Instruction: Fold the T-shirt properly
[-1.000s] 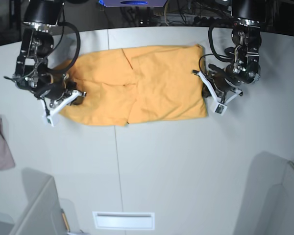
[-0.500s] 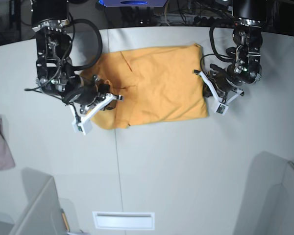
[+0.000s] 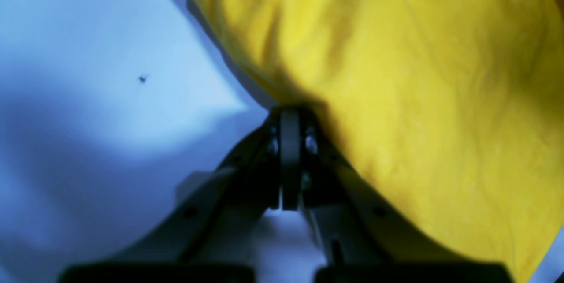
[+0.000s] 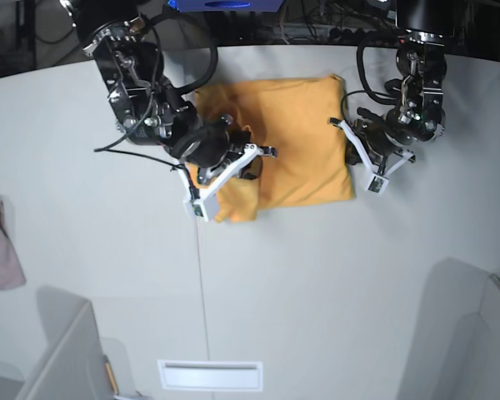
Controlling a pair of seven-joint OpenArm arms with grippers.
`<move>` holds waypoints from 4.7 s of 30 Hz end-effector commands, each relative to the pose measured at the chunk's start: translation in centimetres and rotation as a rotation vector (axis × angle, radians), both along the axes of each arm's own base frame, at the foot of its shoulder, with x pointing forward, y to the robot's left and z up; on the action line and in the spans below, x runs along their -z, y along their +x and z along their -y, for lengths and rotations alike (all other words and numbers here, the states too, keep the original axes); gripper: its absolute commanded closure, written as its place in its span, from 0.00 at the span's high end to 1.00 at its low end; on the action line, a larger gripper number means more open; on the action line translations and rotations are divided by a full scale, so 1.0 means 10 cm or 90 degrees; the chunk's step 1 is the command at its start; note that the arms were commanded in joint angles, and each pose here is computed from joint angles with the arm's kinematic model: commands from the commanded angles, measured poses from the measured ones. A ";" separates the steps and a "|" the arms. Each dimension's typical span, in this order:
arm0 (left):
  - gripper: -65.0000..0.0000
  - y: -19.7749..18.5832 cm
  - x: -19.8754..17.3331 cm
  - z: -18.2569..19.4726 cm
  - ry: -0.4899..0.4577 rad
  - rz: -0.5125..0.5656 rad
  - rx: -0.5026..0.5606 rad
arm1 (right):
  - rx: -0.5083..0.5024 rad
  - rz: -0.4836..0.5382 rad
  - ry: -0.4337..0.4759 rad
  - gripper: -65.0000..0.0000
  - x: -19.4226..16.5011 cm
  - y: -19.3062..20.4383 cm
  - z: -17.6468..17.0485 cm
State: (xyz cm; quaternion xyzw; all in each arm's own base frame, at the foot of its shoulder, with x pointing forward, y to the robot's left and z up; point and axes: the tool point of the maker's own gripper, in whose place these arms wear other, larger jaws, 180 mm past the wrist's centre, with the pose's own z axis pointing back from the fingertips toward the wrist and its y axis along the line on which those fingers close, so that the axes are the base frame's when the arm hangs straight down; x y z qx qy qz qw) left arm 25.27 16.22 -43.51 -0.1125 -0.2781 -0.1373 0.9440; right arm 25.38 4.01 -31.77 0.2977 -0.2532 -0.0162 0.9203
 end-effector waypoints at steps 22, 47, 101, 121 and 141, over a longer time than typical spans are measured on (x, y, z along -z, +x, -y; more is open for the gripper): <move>0.00 -0.16 0.09 -0.07 0.024 -0.036 0.004 | -0.112 0.086 -0.013 0.00 0.02 -0.08 -0.63; 0.00 -0.08 -0.40 -1.12 0.083 0.049 -0.164 | -0.225 0.002 -0.043 0.65 0.27 -0.39 -1.06; 0.00 -0.68 -0.91 -2.78 0.157 0.071 -0.366 | -0.080 -0.015 -0.058 0.00 0.47 -0.06 0.12; 0.00 -0.66 -0.91 -2.78 0.154 0.073 -0.368 | -0.133 0.049 -0.030 0.00 0.44 0.24 -0.62; 0.00 -0.66 -0.93 -2.81 0.158 0.073 -0.367 | -0.277 0.183 0.033 0.00 -0.52 0.18 -1.46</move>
